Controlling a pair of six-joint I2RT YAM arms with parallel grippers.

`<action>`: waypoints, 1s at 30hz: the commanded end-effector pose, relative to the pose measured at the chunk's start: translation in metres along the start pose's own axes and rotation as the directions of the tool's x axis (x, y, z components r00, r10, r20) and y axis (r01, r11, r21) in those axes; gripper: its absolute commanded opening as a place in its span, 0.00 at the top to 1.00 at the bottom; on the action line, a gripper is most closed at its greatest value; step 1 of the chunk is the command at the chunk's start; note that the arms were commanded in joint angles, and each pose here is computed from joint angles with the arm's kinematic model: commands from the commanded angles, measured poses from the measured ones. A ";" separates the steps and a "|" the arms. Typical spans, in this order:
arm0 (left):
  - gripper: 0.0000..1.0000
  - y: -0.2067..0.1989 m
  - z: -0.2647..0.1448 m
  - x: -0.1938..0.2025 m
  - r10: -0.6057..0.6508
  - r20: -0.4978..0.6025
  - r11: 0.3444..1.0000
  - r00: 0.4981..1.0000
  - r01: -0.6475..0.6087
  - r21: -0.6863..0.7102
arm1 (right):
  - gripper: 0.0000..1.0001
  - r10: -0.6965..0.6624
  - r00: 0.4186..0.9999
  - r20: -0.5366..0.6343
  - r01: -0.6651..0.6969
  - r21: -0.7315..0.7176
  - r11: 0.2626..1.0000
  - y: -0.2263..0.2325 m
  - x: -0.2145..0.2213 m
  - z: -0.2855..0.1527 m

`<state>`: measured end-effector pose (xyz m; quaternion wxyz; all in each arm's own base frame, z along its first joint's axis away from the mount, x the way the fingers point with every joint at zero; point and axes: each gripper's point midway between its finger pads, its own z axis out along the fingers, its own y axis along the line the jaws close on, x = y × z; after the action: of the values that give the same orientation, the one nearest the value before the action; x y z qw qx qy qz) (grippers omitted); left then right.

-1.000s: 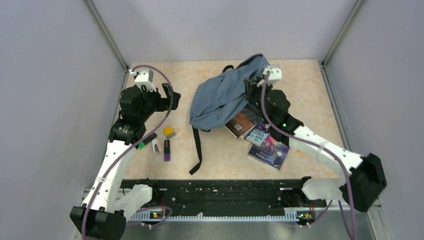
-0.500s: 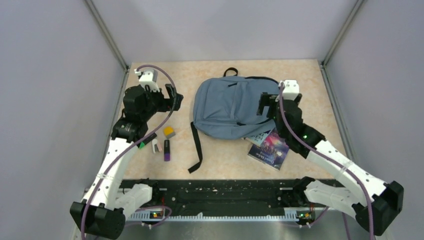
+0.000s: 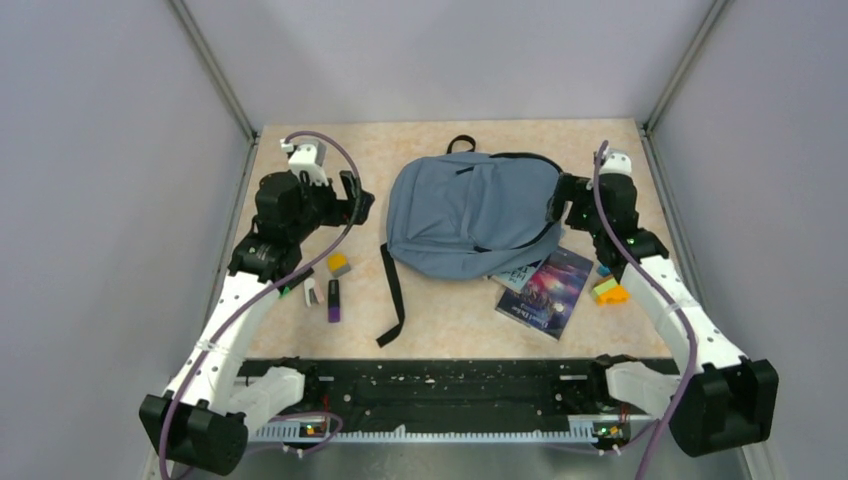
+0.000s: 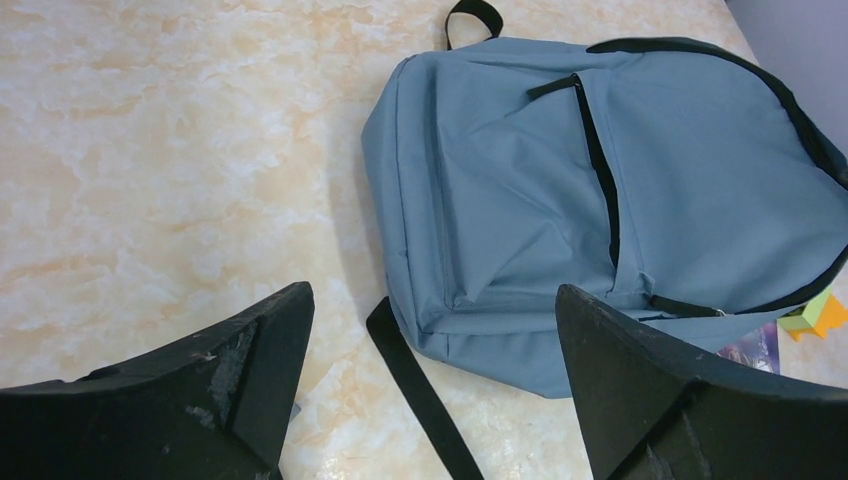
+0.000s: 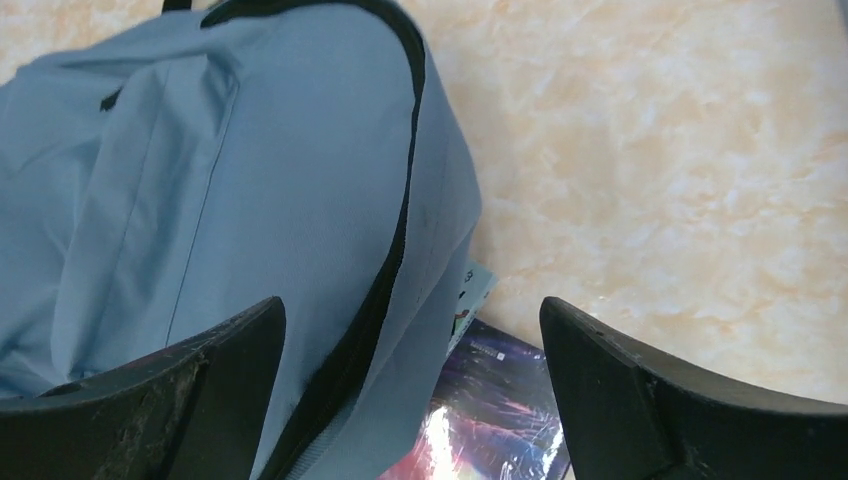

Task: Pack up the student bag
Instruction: Place the student bag at the center of the board.

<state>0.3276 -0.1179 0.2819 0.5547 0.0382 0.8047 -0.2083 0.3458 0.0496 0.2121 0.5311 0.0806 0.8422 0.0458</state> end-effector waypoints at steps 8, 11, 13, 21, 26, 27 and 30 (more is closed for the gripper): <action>0.05 -0.014 0.001 -0.007 0.024 0.035 0.998 0.999 -0.026 0.051 | 0.39 0.009 0.998 -0.055 -0.014 -0.101 0.995 0.011 -0.003 0.063; 0.05 -0.016 0.000 -0.008 0.025 0.037 0.998 0.999 -0.027 0.055 | 0.83 0.010 0.995 -0.097 -0.023 -0.129 0.991 0.016 0.006 0.061; 0.04 -0.017 0.001 -0.007 0.021 0.034 0.998 0.999 -0.023 0.058 | 1.00 0.041 0.993 -0.110 -0.054 -0.115 0.992 0.014 0.010 0.047; 0.04 -0.035 0.009 0.009 0.017 -0.024 0.992 1.000 -0.014 0.127 | 1.00 0.080 0.994 -0.079 -0.090 -0.133 0.987 0.027 0.034 -0.035; 0.05 -0.059 0.028 0.042 0.029 -0.136 0.980 0.990 -0.002 0.197 | 1.00 0.101 0.983 -0.154 -0.135 -0.225 0.965 0.053 0.074 -0.051; 0.05 -0.065 0.033 0.051 0.023 -0.167 0.977 0.986 0.013 0.214 | 0.95 0.101 0.980 -0.173 -0.139 -0.226 0.964 0.053 0.083 -0.052; 0.05 -0.087 0.045 0.078 0.012 -0.260 0.964 0.966 0.058 0.259 | 0.66 0.101 0.970 -0.220 -0.145 -0.196 0.970 0.046 0.104 -0.055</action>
<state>0.3169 -0.1919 0.2358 0.4676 0.1129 0.8341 -0.2700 0.2720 0.1116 0.1678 0.4709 0.0517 0.8647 0.1669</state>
